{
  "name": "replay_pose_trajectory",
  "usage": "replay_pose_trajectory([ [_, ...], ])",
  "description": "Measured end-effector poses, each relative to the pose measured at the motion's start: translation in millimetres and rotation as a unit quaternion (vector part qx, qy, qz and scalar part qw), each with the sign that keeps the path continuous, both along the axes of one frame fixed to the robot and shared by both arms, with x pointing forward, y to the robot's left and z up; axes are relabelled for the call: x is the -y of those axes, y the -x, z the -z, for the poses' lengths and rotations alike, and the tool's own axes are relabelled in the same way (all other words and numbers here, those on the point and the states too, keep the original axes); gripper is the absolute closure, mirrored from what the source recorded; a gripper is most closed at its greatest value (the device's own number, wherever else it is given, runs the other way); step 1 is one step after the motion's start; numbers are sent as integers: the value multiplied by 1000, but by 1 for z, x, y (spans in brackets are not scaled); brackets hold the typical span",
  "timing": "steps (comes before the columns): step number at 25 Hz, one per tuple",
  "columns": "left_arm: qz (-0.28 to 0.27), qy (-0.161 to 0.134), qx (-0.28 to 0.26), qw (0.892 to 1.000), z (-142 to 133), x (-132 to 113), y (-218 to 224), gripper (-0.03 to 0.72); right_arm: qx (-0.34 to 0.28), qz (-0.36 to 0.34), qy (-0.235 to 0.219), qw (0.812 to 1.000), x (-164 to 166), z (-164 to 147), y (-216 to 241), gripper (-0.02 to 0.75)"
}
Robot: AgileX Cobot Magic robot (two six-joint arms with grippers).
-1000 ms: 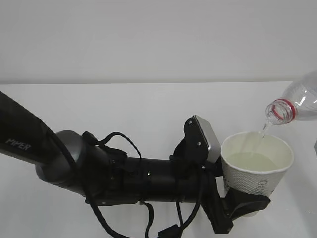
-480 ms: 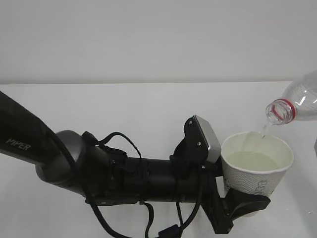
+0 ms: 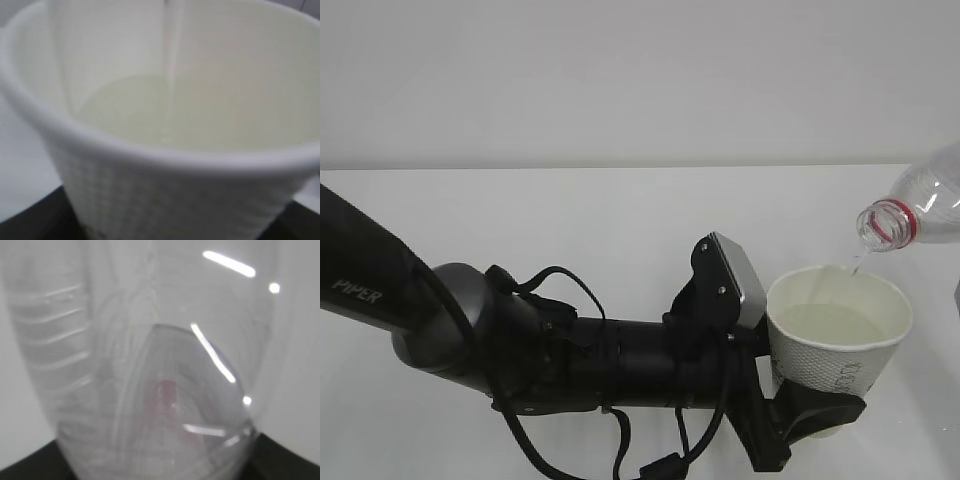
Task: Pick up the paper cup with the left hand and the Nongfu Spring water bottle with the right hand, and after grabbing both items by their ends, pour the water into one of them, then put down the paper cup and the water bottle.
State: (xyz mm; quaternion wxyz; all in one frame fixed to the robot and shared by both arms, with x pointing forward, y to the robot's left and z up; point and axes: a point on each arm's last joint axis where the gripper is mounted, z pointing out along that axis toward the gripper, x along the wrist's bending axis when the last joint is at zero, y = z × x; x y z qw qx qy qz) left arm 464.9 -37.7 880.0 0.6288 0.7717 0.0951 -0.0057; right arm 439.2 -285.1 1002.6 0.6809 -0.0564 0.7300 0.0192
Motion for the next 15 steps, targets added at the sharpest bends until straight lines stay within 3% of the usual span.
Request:
replay_pose_trajectory([
  [15,0,0,0,1000,0,0,0,159,0,0,-8,1000,0,0,0,325],
])
